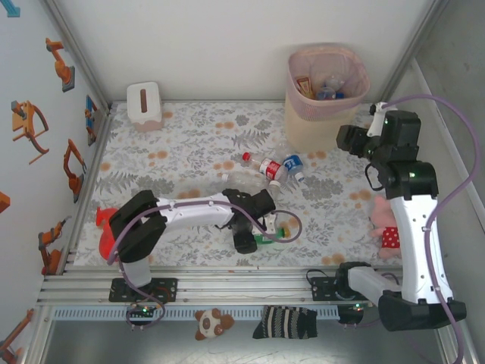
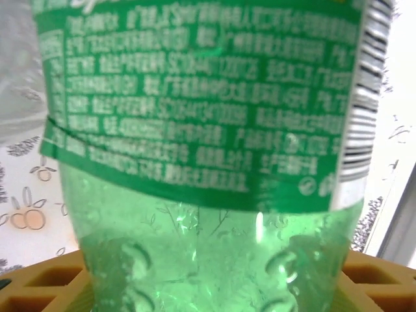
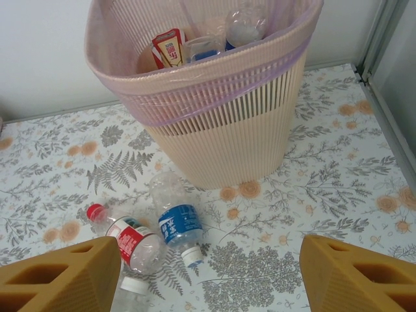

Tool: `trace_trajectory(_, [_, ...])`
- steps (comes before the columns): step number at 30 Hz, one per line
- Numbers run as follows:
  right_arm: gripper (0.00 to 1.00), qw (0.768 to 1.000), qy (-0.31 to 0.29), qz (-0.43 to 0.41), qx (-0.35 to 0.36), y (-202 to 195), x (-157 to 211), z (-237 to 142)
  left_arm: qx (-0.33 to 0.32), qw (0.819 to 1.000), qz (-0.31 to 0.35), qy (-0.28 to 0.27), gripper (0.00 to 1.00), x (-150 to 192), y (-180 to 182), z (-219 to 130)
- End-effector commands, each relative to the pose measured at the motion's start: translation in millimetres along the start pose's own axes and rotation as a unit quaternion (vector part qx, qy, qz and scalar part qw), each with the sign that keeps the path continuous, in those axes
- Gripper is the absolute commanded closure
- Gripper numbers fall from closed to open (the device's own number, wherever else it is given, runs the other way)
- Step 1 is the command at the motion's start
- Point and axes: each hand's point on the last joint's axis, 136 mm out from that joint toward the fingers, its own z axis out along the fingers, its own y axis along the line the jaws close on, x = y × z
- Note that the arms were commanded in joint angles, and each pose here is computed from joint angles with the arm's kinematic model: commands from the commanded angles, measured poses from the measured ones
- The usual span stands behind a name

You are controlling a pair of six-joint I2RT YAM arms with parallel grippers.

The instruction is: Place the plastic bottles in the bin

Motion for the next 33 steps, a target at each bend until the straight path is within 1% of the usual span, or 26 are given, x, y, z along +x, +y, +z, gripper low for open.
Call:
trace_trajectory(1, [0.28, 1.000, -0.011, 0.002, 0.005, -2, -3, -13, 0.000, 0.999, 0.011, -0.049, 0.38, -16, -2, -30])
trace_trajectory(3, [0.29, 1.000, -0.017, 0.003, 0.004, -2, -6, -17, -0.003, 0.997, 0.004, -0.078, 0.38, -23, 1, -42])
trace_trajectory(6, [0.29, 1.000, -0.030, 0.005, -0.007, 3, -10, -23, -0.004, 0.990, -0.015, -0.139, 0.39, -36, 7, -66])
trace_trajectory(9, [0.29, 0.998, -0.047, 0.004, -0.038, 13, -15, -30, 0.007, 0.977, -0.037, -0.212, 0.39, -49, 14, -95])
trace_trajectory(11, [0.29, 0.996, -0.059, 0.002, -0.062, 22, -17, -34, 0.020, 0.963, -0.059, -0.261, 0.39, -55, 22, -117])
trace_trajectory(13, [0.29, 0.994, -0.074, 0.003, -0.085, 29, -21, -38, 0.028, 0.947, -0.077, -0.310, 0.40, -63, 30, -139])
trace_trajectory(17, [0.29, 0.984, -0.115, -0.003, -0.133, 45, -30, -51, 0.036, 0.915, -0.091, -0.392, 0.41, -74, 41, -179])
trace_trajectory(21, [0.28, 0.967, -0.157, -0.022, -0.202, 68, -39, -67, 0.066, 0.873, -0.115, -0.469, 0.41, -79, 52, -216])
trace_trajectory(24, [0.28, 0.947, -0.181, -0.034, -0.262, 87, -46, -83, 0.083, 0.845, -0.122, -0.514, 0.41, -79, 59, -240])
trace_trajectory(27, [0.28, 0.920, -0.200, -0.047, -0.334, 110, -51, -98, 0.094, 0.819, -0.121, -0.553, 0.42, -77, 64, -265])
trace_trajectory(30, [0.27, 0.894, -0.205, -0.046, -0.395, 127, -57, -113, 0.110, 0.789, -0.104, -0.595, 0.42, -76, 64, -294])
trace_trajectory(33, [0.26, 0.872, -0.211, -0.051, -0.438, 140, -59, -126, 0.117, 0.763, -0.083, -0.631, 0.42, -75, 62, -317])
